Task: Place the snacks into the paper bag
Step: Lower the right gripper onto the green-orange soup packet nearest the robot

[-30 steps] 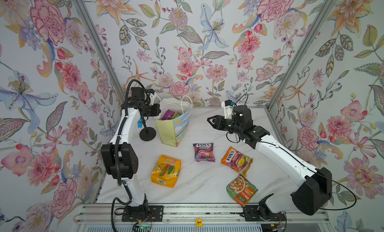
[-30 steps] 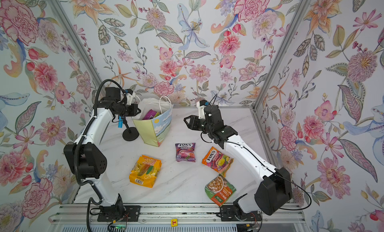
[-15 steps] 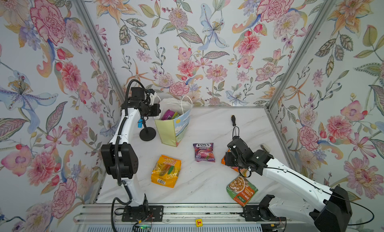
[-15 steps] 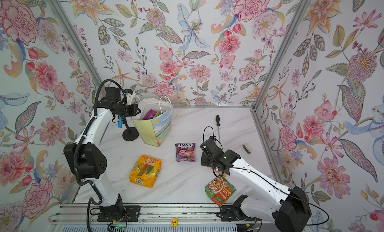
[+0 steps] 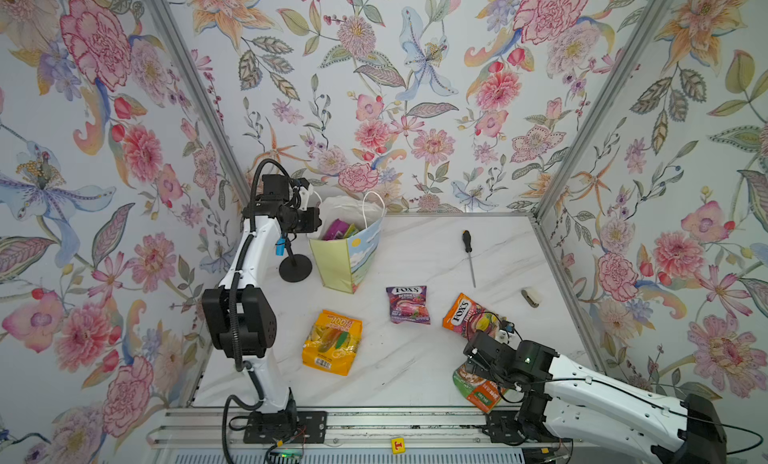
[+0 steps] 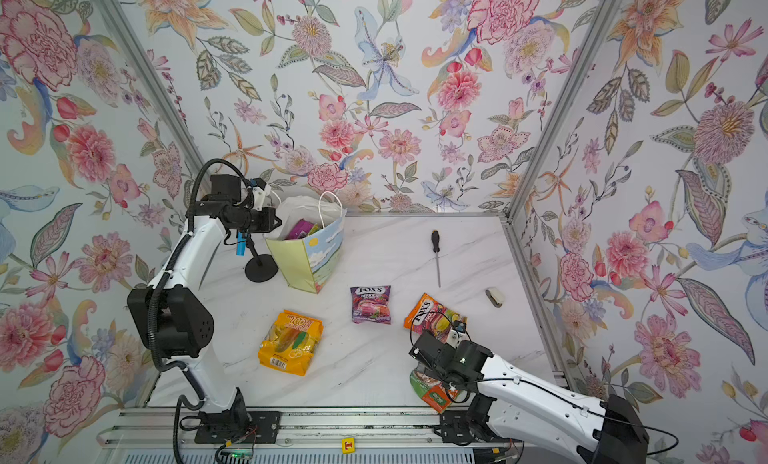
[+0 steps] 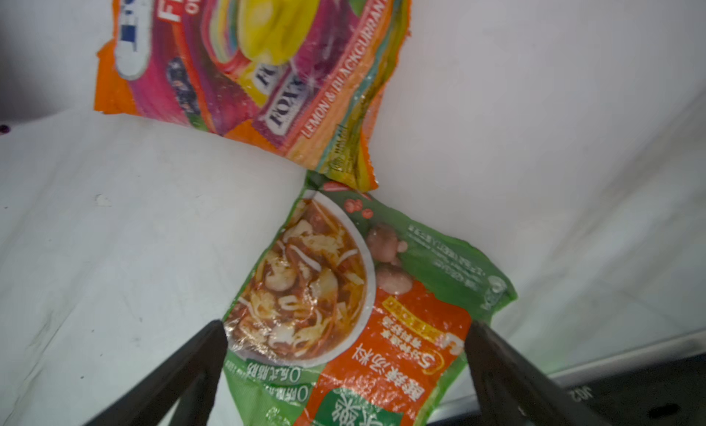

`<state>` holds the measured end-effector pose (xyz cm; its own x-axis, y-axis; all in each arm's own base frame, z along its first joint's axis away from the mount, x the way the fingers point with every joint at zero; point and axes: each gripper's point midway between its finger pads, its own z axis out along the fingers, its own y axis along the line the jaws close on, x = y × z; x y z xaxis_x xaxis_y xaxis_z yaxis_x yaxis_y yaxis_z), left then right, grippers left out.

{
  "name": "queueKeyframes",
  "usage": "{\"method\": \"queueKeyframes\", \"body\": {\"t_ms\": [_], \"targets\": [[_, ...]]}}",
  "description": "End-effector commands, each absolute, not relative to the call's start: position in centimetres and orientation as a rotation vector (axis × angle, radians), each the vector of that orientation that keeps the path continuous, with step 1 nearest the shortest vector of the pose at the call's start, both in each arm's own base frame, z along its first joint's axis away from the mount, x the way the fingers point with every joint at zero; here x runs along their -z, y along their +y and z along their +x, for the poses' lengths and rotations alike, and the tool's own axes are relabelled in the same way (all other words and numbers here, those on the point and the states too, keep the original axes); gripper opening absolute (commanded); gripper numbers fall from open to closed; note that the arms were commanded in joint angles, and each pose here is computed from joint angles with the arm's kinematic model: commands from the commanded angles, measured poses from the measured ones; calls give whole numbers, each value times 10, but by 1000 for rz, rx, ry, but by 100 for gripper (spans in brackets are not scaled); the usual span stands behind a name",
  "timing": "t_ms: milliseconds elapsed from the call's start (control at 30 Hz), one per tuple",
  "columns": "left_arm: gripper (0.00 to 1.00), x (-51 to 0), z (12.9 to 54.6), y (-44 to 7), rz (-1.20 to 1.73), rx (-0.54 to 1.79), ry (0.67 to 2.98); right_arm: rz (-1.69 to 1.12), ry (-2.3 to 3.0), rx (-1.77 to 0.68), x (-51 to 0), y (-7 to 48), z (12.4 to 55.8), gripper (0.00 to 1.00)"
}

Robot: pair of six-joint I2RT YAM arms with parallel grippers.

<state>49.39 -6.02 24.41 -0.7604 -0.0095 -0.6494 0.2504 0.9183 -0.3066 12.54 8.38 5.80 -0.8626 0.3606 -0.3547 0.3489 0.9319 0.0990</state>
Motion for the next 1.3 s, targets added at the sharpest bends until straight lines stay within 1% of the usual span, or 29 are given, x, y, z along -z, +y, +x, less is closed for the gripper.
{"method": "queueKeyframes", "body": {"t_ms": [0, 200, 333, 433, 500, 633, 933, 1033, 1133, 1200, 1267], "targets": [[2, -257, 489, -56, 165, 498, 2363, 704, 2716, -76, -46, 71, 114, 99], [2, -259, 489, -55, 164, 496, 2360, 835, 2743, -209, -24, 69, 108, 99], [2, -259, 488, -55, 162, 498, 2360, 800, 2775, -148, -23, 67, 113, 99], [2, -260, 488, -55, 162, 497, 2358, 741, 2807, -227, -19, 86, 122, 99], [2, -261, 488, -55, 163, 495, 2357, 727, 2811, -325, -15, 104, 130, 100], [2, -261, 488, -55, 163, 492, 2356, 697, 2778, -472, -14, 132, 143, 96], [2, -261, 488, -55, 166, 490, 2356, 593, 2663, -795, -34, 199, 176, 87], [2, -262, 488, -54, 166, 490, 2354, 536, 2645, -839, -39, 214, 182, 83], [2, -261, 488, -55, 168, 492, 2355, 516, 2624, -869, -42, 219, 186, 75], [2, -262, 488, -55, 167, 493, 2354, 516, 2612, -886, -42, 219, 186, 68], [3, -262, 488, -55, 166, 493, 2354, 525, 2585, -915, -43, 218, 186, 56]]}}
